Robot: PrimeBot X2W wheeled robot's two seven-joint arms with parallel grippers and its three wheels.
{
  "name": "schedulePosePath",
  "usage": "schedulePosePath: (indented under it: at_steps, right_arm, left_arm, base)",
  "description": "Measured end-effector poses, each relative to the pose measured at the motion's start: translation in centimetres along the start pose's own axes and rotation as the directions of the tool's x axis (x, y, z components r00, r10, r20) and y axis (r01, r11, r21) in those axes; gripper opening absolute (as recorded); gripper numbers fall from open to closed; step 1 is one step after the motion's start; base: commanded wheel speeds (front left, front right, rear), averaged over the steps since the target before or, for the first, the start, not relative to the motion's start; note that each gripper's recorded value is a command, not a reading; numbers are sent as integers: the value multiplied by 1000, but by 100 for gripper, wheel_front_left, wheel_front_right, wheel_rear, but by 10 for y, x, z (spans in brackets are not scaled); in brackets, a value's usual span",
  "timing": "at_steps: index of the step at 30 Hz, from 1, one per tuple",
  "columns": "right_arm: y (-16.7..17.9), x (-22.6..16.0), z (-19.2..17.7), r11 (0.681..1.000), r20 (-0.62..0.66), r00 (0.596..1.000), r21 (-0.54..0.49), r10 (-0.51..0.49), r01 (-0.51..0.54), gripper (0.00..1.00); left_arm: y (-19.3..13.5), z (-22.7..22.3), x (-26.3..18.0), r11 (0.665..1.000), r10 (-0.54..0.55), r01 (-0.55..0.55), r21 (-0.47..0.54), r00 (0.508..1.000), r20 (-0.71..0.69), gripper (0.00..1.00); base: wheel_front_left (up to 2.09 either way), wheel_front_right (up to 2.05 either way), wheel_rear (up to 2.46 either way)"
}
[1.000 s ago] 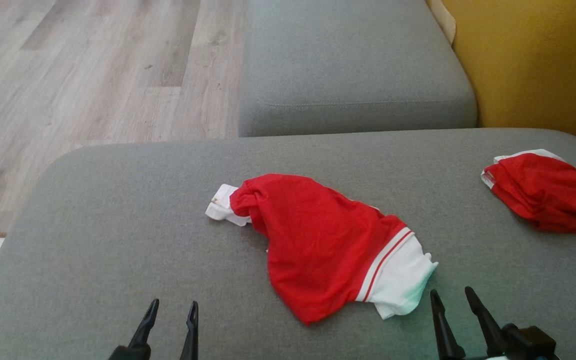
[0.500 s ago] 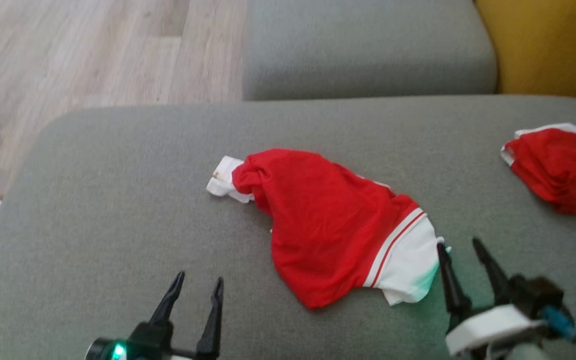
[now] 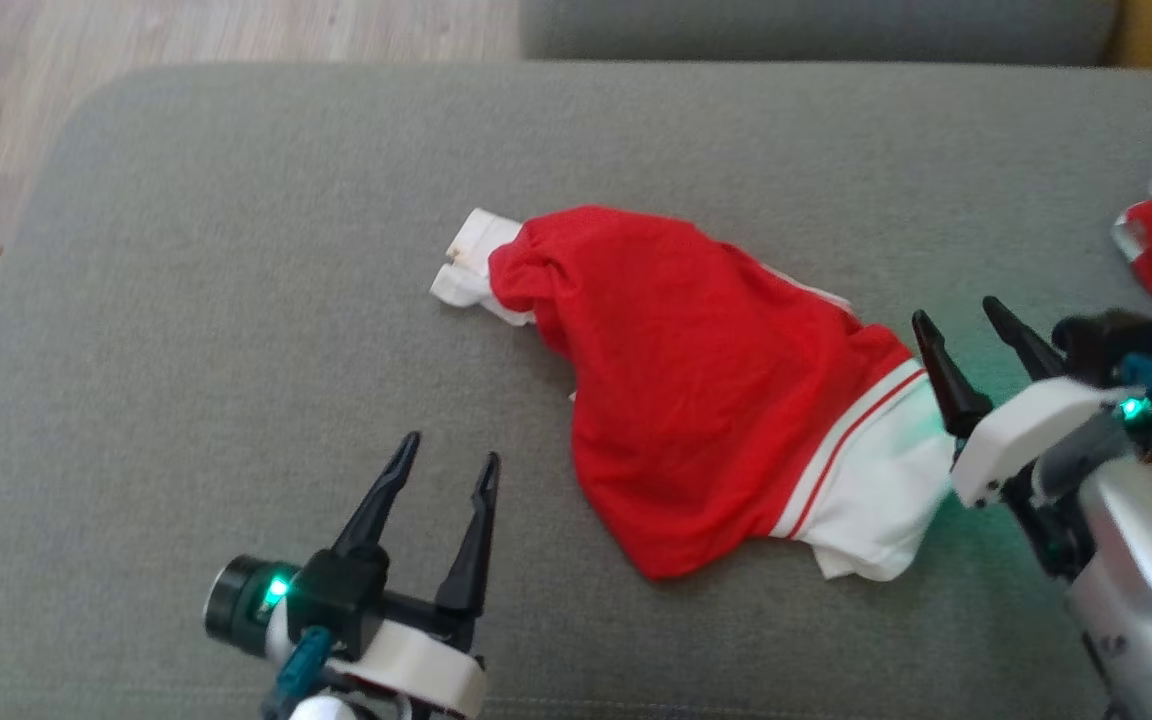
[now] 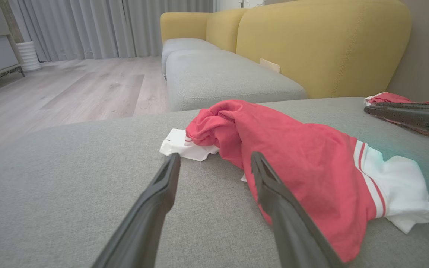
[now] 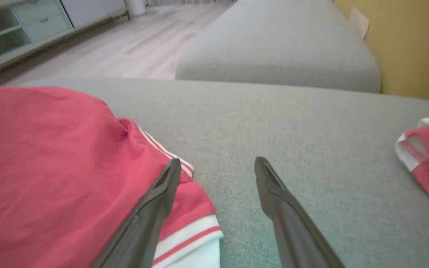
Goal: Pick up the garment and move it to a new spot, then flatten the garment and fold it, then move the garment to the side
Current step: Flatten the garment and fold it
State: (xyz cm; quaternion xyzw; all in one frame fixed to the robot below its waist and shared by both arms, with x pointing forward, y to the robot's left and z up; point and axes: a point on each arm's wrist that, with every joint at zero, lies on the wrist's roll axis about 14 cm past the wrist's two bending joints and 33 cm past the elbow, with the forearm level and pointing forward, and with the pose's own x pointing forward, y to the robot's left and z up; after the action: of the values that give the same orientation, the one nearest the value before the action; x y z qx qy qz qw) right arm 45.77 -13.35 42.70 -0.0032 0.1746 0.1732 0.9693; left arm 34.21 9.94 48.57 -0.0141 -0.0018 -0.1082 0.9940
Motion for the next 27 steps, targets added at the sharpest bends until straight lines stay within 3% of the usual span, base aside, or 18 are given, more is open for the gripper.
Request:
schedulePosePath:
  at_steps: [6, 10, 11, 12, 13, 14, 20, 23, 27]
  right_arm:
    - [-3, 10, -48, 999, -238, 971, 7, 35, -34, 100]
    - [11, 10, -62, 996, -296, 951, 58, 85, -71, 100]
    - [16, 9, -63, 994, -303, 948, 68, 100, -83, 82]
    - [19, 8, -65, 993, -309, 945, 75, 112, -93, 82]
    - [21, 7, -65, 992, -312, 942, 84, 121, -99, 38]
    - [21, 5, -66, 991, -314, 941, 89, 126, -103, 0]
    - [11, 1, -54, 993, -249, 962, 71, 108, -93, 0]
    - [-3, 3, -22, 994, -137, 988, 86, 72, -61, 0]
    - [-27, 2, 42, 999, 26, 999, 28, 29, -30, 0]
  left_arm:
    - [4, -5, 5, 1000, 8, -8, -7, 1000, -16, 100]
    - [7, -7, 5, 1000, 20, -20, -15, 999, -25, 100]
    - [7, -8, 5, 1000, 19, -19, -15, 1000, -25, 100]
    - [6, -8, 6, 1000, 16, -17, -15, 1000, -26, 100]
    - [5, -8, 6, 1000, 14, -14, -16, 1000, -27, 100]
    - [5, -9, 6, 1000, 12, -12, -16, 1000, -29, 100]
    - [1, -6, 8, 1000, 1, -1, -15, 1000, -18, 100]
    - [-3, -2, 10, 1000, -14, 14, -14, 1000, -4, 100]
    - [-11, 5, 11, 999, -40, 41, -12, 999, 18, 100]
  base:
    - [0, 0, 0]
    - [0, 0, 0]
    - [0, 0, 0]
    - [0, 0, 0]
    - [0, 0, 0]
    - [0, 0, 0]
    - [0, 0, 0]
    - [0, 0, 0]
    - [0, 0, 0]
